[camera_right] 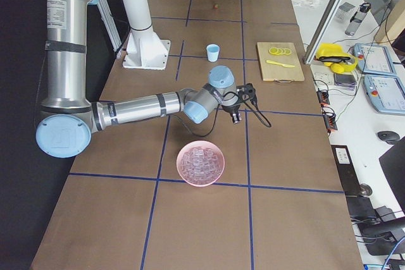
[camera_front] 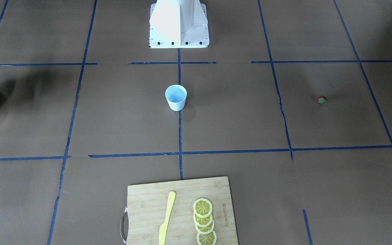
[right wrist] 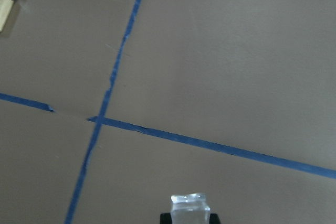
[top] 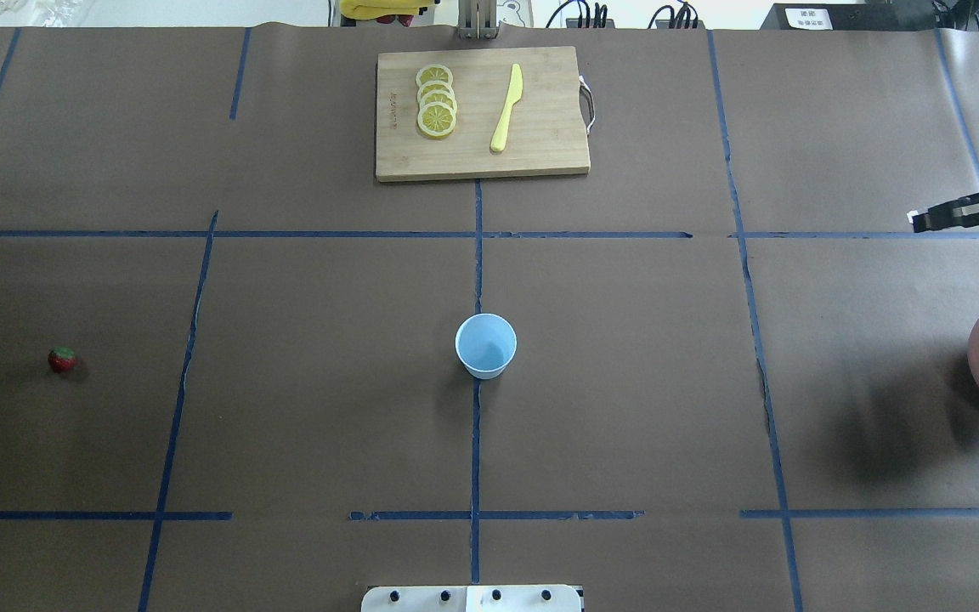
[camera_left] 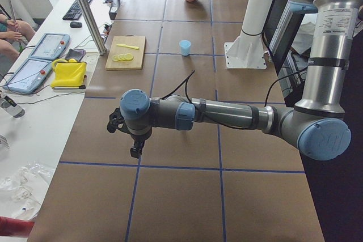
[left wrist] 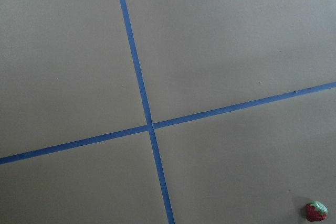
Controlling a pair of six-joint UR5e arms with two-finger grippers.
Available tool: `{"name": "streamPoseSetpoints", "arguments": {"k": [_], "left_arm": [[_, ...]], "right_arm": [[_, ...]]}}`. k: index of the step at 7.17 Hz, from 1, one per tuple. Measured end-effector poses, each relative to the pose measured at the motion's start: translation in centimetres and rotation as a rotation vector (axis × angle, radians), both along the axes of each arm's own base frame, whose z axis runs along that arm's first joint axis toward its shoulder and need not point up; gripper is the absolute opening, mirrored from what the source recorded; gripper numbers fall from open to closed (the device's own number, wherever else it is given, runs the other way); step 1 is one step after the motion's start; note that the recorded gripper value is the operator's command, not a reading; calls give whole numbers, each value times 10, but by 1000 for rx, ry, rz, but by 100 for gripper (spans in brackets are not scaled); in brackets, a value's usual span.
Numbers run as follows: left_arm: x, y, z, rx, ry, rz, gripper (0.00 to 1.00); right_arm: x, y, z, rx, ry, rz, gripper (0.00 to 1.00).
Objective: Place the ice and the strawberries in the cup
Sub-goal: 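Carry the held ice cube with the right gripper over the blue cup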
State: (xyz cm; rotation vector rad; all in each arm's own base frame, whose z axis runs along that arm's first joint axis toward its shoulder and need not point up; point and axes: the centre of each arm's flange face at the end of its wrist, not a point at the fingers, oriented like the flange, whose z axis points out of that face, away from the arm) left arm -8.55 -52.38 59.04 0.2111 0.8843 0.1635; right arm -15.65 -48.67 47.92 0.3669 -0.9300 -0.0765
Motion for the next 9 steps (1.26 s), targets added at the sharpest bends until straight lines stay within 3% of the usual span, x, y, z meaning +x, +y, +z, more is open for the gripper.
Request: {"name": "streamPoseSetpoints", "arguments": {"k": [2,3,6,9], "left_arm": [[0,0,0,-2,0,0,100],[0,0,0,-3,0,0,100],[0,0,0,-6,0,0,100],[0,0,0,-8,0,0,100]], "right_arm": [[-97,-11,-73,-47,-29,-4,0],[-156,-10,-120,-78,3,-1,0],[-312,42,-264,-161,107,38,0],[-404,91,-337,-216,125,79,2]]}}
